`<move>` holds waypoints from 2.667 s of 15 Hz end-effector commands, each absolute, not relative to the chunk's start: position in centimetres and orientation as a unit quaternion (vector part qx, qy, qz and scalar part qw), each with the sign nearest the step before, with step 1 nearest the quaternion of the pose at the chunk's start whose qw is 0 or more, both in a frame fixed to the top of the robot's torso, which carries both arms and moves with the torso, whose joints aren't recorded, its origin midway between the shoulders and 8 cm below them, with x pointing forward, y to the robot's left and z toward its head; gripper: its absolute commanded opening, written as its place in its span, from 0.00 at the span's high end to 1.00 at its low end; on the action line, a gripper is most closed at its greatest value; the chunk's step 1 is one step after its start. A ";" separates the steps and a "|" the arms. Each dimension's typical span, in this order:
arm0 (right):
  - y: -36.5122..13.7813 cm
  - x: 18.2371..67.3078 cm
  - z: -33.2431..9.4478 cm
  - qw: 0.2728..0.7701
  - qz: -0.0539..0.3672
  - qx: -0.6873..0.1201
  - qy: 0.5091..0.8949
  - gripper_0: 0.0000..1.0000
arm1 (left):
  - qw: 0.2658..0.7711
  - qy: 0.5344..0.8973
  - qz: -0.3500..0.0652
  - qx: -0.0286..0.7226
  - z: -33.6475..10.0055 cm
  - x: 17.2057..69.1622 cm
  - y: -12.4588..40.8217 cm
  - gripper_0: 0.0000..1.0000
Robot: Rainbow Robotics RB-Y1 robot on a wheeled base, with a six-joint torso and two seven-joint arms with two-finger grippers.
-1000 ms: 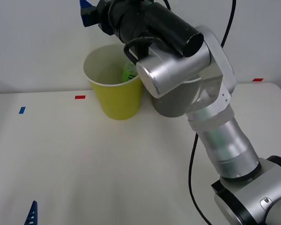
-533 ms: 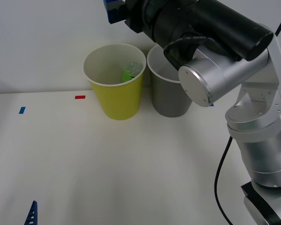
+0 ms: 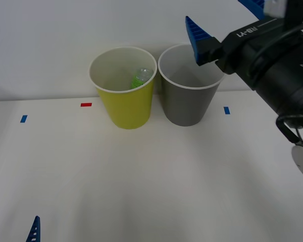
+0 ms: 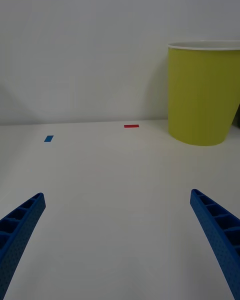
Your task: Put cans in the gray bin and PET bottles in the light green bin.
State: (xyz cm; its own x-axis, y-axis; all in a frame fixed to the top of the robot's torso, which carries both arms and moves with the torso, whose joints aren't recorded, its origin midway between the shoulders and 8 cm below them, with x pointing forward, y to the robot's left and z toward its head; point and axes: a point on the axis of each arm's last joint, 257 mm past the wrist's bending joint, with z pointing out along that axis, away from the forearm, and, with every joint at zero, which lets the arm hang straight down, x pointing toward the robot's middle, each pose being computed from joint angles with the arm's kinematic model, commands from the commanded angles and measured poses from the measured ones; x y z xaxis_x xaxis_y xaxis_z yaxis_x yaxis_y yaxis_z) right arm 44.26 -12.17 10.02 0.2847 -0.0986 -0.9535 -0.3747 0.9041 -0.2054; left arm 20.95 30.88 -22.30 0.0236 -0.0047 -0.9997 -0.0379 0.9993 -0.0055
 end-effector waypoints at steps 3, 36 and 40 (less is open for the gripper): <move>-18.0 42.9 7.8 0.769 0.056 -0.150 0.618 0.00 | 0.715 0.699 0.012 -0.015 -22.3 20.9 30.9 0.00; -27.2 33.7 -16.4 0.714 -0.035 -0.063 0.696 0.00 | 0.715 0.699 0.012 -0.015 -22.3 20.9 30.9 0.00; -27.3 31.3 -18.6 0.718 -0.027 -0.046 0.694 0.00 | 0.715 0.699 0.012 -0.015 -22.3 20.9 30.9 0.00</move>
